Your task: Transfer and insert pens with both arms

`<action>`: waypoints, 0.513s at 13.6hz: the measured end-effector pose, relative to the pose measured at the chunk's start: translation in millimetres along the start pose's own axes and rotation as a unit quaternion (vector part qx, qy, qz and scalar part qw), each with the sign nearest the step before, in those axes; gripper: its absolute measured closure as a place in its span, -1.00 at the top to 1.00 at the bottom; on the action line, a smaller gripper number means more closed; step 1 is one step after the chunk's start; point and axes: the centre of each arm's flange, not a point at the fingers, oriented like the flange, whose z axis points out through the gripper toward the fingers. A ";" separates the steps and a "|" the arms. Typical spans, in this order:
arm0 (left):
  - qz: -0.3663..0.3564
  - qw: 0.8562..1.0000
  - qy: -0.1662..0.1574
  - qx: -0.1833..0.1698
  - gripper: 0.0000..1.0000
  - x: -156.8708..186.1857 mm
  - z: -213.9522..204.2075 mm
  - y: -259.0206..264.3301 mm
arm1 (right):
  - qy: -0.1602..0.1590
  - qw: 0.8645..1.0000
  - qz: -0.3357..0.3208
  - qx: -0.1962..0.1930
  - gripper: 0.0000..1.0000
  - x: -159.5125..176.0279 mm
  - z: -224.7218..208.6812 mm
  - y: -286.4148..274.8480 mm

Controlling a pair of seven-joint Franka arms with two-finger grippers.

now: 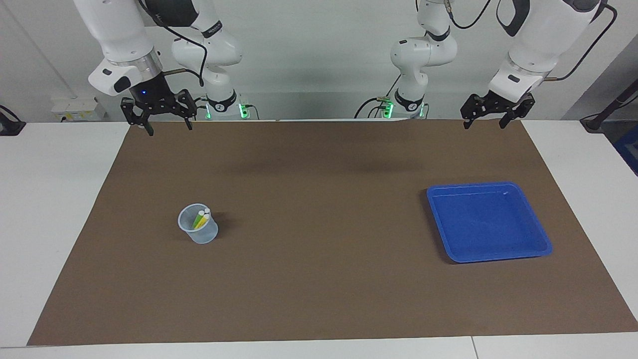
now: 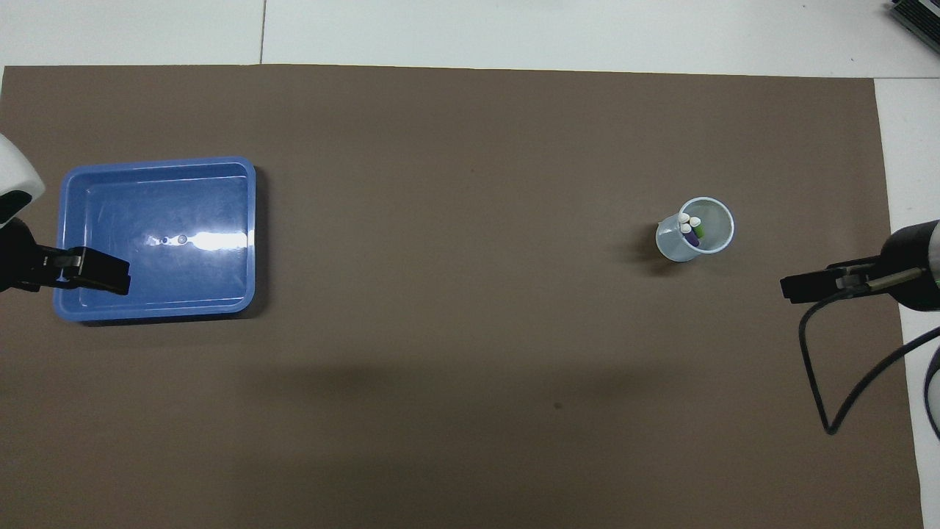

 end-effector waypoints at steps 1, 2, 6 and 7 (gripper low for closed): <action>0.000 1.000 0.000 0.000 1.00 0.0 0.0 0.0 | 0.000 1.000 0.000 0.000 1.00 0.0 0.0 0.3; 0.000 1.000 0.000 0.000 1.00 0.0 0.0 0.0 | 0.000 1.000 0.000 0.000 1.00 0.0 0.0 0.3; 0.000 1.000 0.000 0.000 1.00 0.0 0.0 0.0 | 0.005 1.000 0.007 0.000 1.00 -2.1 -4.5 7.2; 0.000 1.000 0.000 0.000 1.00 0.0 0.0 0.0 | 0.008 1.000 0.010 0.000 1.00 -3.2 -7.1 10.9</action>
